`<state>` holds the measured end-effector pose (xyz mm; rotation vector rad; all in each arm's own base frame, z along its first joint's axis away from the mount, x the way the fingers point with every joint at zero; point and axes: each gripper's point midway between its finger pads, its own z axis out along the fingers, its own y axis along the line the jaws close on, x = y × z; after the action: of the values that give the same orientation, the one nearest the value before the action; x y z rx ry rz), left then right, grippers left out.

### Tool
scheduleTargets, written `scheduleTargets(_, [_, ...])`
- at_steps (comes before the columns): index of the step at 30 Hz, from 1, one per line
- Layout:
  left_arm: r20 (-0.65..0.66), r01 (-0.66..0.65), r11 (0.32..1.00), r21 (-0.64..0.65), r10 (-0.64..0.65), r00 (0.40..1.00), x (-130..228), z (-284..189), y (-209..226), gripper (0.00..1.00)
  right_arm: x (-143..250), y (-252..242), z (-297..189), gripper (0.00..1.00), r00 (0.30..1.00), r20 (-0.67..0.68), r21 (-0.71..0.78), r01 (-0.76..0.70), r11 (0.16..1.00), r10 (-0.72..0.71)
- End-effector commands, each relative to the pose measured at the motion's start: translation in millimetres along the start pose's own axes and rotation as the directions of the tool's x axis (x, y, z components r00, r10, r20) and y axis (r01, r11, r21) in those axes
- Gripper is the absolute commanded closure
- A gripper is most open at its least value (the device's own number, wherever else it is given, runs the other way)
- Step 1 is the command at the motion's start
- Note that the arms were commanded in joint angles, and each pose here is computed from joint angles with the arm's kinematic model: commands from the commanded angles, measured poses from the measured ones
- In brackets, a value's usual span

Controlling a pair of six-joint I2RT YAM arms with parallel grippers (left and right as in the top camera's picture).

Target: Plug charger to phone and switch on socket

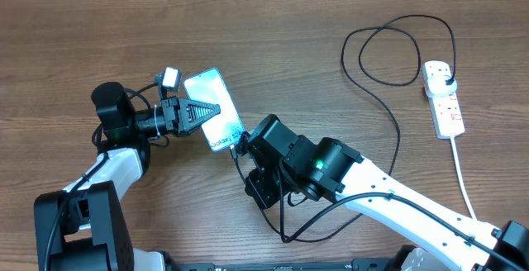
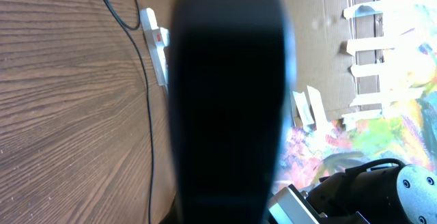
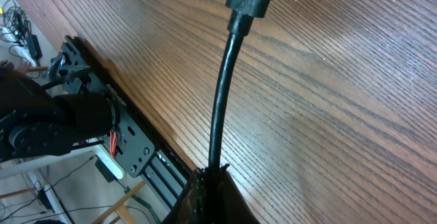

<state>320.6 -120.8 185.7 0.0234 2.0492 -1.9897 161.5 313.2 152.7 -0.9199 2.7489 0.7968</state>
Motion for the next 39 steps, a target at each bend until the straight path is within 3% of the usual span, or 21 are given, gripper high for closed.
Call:
scheduleTargets(1, [-0.033,-0.051,0.998,0.021,0.051,0.998,2.0,0.5,-7.7,0.96,-6.0,3.0,-9.9,0.96,0.999,0.043,0.002,0.011,1.0,-0.011])
scheduleTargets(39, [-0.033,-0.081,0.996,0.022,0.081,0.996,2.1,0.5,-7.8,0.96,-1.8,-0.6,-9.7,0.96,0.998,0.026,0.021,0.061,0.998,-0.061])
